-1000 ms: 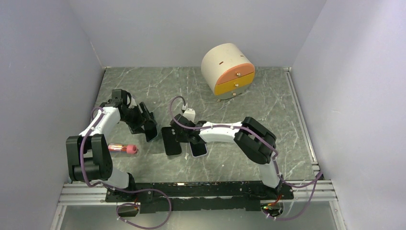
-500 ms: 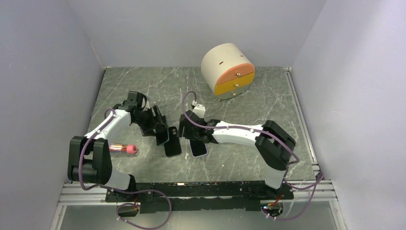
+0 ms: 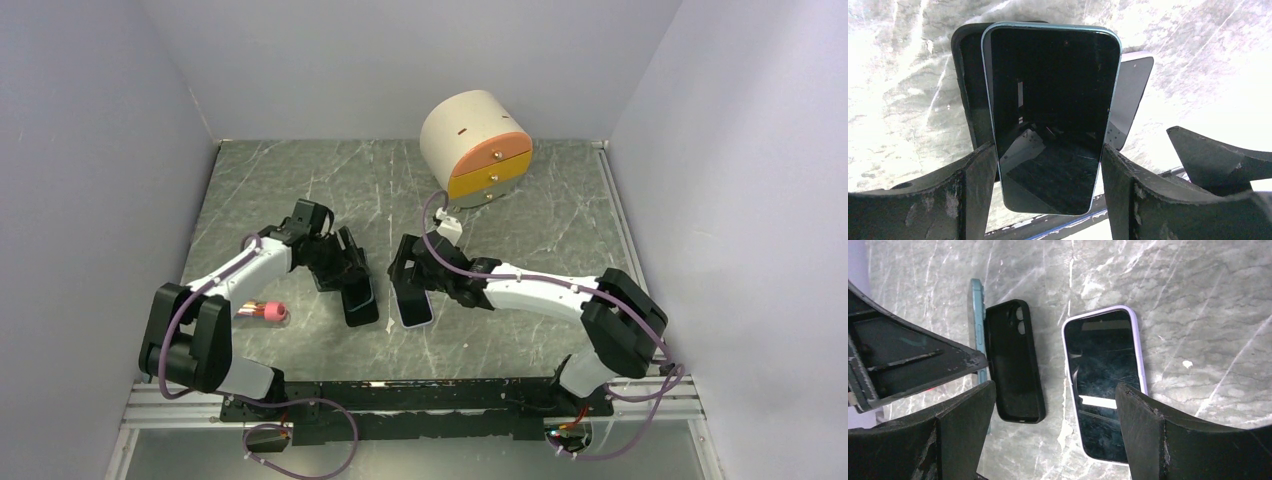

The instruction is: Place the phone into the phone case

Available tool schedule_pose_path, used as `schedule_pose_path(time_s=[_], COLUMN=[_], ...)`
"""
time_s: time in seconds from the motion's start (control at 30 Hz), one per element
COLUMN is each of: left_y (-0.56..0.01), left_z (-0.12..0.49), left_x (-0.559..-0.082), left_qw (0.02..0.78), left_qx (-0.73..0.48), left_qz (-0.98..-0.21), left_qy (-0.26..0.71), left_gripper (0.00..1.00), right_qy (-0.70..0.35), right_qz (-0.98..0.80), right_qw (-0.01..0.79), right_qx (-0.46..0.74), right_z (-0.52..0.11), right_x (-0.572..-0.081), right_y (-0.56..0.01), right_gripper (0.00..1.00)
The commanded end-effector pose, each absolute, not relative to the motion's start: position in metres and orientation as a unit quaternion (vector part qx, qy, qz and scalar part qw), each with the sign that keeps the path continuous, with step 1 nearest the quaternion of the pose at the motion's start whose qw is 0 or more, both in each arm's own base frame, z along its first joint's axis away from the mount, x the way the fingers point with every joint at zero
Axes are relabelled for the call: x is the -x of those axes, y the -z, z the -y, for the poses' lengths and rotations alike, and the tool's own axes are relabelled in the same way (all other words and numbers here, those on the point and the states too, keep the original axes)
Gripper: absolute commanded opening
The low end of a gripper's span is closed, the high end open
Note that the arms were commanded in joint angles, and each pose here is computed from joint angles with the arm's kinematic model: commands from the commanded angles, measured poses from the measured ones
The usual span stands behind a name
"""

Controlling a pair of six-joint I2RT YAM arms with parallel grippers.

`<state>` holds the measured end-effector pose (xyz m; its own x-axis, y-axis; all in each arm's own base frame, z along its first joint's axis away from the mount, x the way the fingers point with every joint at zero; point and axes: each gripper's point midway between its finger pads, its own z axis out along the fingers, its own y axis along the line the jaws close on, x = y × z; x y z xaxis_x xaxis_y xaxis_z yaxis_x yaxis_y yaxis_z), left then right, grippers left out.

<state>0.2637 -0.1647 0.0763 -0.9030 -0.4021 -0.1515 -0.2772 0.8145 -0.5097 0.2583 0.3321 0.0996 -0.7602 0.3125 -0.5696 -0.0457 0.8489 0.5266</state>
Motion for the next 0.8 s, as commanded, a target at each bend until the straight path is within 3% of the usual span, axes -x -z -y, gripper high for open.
schedule_pose_path(time_s=[0.0, 0.77], left_y=[-0.08, -0.052], left_z=[0.171, 0.166], left_x=[-0.269, -0.249], left_qw=[0.144, 0.115], left_qx=[0.191, 0.194], left_qz=[-0.938, -0.954], left_qy=[0.251, 0.197], left_gripper=[0.33, 0.38], right_qy=[-0.298, -0.304], right_qz=[-0.882, -0.884], right_qw=[0.358, 0.35], right_qx=[-0.063, -0.061], right_z=[-0.342, -0.344], right_x=[-0.262, -0.258], right_y=[-0.12, -0.114], right_gripper=[0.92, 0.92])
